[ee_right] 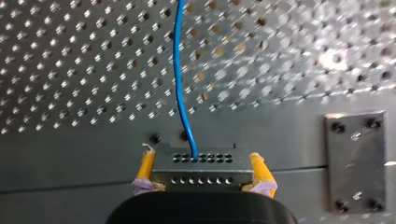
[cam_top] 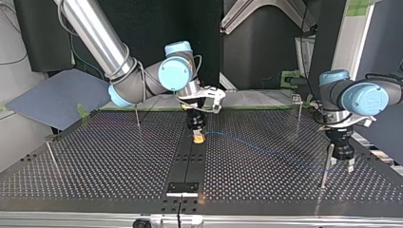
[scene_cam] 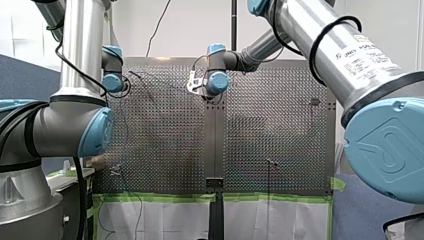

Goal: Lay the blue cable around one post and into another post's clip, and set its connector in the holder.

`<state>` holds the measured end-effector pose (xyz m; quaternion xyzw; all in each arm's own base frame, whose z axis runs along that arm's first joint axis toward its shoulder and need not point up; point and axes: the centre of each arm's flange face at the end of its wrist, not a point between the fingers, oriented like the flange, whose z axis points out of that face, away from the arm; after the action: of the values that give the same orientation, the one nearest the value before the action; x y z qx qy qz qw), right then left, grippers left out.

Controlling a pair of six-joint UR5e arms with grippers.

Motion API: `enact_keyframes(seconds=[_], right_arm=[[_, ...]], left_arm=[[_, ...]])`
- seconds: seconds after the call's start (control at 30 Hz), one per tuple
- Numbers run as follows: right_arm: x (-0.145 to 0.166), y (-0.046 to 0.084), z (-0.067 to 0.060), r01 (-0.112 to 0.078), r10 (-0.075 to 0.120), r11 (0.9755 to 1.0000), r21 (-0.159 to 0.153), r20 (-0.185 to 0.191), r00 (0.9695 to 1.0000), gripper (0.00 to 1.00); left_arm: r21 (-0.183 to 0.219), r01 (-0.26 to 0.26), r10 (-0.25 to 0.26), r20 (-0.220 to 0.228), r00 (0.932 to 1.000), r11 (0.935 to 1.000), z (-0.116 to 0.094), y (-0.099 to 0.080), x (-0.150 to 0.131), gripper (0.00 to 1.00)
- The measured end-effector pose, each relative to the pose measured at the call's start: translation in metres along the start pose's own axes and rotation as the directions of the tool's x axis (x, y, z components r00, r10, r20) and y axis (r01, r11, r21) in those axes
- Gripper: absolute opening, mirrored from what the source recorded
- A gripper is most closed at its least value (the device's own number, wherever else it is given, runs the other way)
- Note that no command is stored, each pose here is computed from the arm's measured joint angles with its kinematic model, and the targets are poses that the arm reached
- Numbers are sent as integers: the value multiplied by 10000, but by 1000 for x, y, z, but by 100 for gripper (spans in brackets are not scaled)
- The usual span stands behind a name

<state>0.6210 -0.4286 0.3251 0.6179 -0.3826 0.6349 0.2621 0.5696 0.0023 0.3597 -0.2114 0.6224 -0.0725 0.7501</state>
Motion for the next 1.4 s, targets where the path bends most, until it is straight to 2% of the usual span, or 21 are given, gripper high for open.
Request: enact_keyframes(seconds=[0.17, 0.33, 0.5, 0.63, 0.83, 0.93, 1.13, 1.23, 1.27, 1.33, 1.4], right_arm=[[-15, 9, -1, -5, 6, 9999, -162, 21, 10000, 0], [-31, 18, -2, 3, -2, 9995, -320, 21, 10000, 0], [-48, 30, -5, 2, 3, 9985, -550, 77, 10000, 0], [-59, 39, -7, -9, 13, 9966, -827, 40, 10000, 0], [-77, 54, -11, -190, 185, 9925, -1211, -50, 9998, 0], [-86, 62, -14, -292, 279, 9894, -1421, -107, 9996, 0], [-100, 78, -19, -510, 473, 9808, -1885, -237, 9986, 0], [-107, 87, -21, -576, 521, 9748, -2153, -314, 9981, 0], [-111, 91, -23, -589, 524, 9718, -2283, -344, 9980, 0], [-114, 94, -25, -599, 523, 9686, -2414, -377, 9979, 0], [-120, 100, -28, -606, 512, 9631, -2623, -425, 9978, 0]], left_arm=[[-449, -69, 60, -202, 9998, 9990, -4, 2, 3, 100], [-432, -201, 192, -232, 9995, 9989, -6, -3, 5, 100], [-509, -570, 558, -251, 9981, 9971, -8, -5, 6, 100], [-541, -825, 810, -293, 9963, 9951, -9, -7, 8, 100], [-491, -477, 465, -261, 9986, 9977, -9, -9, 8, 100], [-545, -266, 250, -296, 9992, 9982, -10, -9, 9, 100], [-487, -164, 148, -347, 9993, 9987, -12, -14, 11, 100], [-453, -225, 208, -385, 9990, 9987, -12, -16, 12, 100], [-463, -228, 210, -392, 9990, 9987, -13, -16, 12, 100], [-505, -237, 217, -391, 9990, 9984, -13, -17, 13, 100], [-569, -246, 224, -381, 9990, 9981, -14, -17, 13, 100]])
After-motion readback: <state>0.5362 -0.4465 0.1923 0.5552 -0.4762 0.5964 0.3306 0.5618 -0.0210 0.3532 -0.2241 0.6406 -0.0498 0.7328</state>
